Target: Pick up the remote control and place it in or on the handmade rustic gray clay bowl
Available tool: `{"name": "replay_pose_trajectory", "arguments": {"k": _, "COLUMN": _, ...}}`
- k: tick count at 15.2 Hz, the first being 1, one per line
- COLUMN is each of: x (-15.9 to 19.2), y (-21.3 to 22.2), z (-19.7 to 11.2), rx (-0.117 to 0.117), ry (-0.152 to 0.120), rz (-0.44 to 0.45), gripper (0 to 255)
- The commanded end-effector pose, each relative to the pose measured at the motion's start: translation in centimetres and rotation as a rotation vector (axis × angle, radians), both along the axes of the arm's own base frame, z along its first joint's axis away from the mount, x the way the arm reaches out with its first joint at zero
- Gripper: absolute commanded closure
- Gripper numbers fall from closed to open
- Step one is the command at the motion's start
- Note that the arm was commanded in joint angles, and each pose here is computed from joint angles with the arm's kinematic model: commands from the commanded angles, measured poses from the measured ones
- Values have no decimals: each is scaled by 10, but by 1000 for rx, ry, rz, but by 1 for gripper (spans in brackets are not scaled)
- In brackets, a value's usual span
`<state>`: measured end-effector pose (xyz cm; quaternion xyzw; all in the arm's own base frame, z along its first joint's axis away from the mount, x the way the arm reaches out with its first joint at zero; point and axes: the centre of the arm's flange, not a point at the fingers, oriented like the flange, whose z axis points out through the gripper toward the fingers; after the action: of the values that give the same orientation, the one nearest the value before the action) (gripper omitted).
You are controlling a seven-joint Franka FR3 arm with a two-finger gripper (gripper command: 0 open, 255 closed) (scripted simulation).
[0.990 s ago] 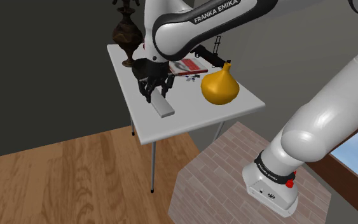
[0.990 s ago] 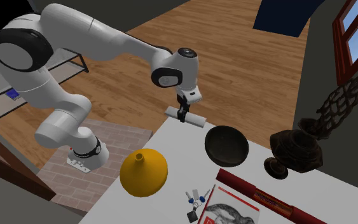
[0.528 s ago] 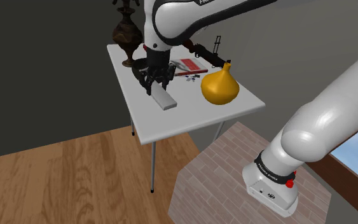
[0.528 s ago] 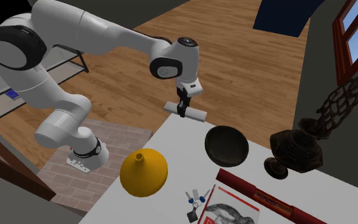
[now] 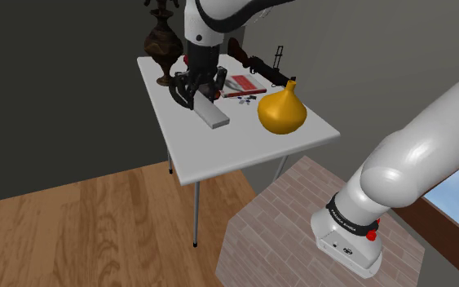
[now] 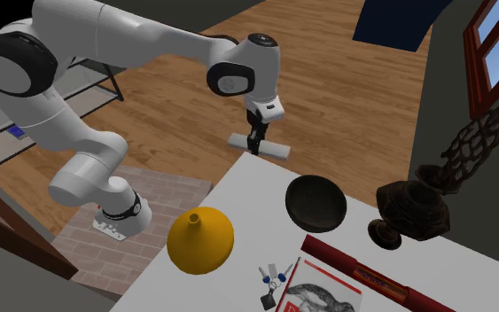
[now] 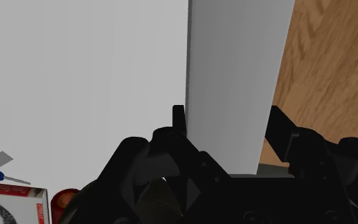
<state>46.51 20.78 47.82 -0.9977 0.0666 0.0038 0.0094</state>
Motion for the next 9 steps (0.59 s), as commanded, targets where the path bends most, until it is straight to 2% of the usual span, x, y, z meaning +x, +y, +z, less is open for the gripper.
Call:
{"name": "replay_pose_trajectory", "arguments": {"k": 1, "x": -1, "y": 0, "z": 11, "rx": 0, "ry": 0, "rz": 0, "gripper": 255}}
{"name": "replay_pose_trajectory", "arguments": {"k": 4, "x": -1, "y": 0, "z": 25, "rx": 0, "ry": 0, "rz": 0, "gripper": 255}}
{"name": "replay_pose_trajectory", "arguments": {"k": 9, "x": 55, "y": -35, "z": 26, "rx": 0, "ry": 0, "rz": 0, "gripper": 255}}
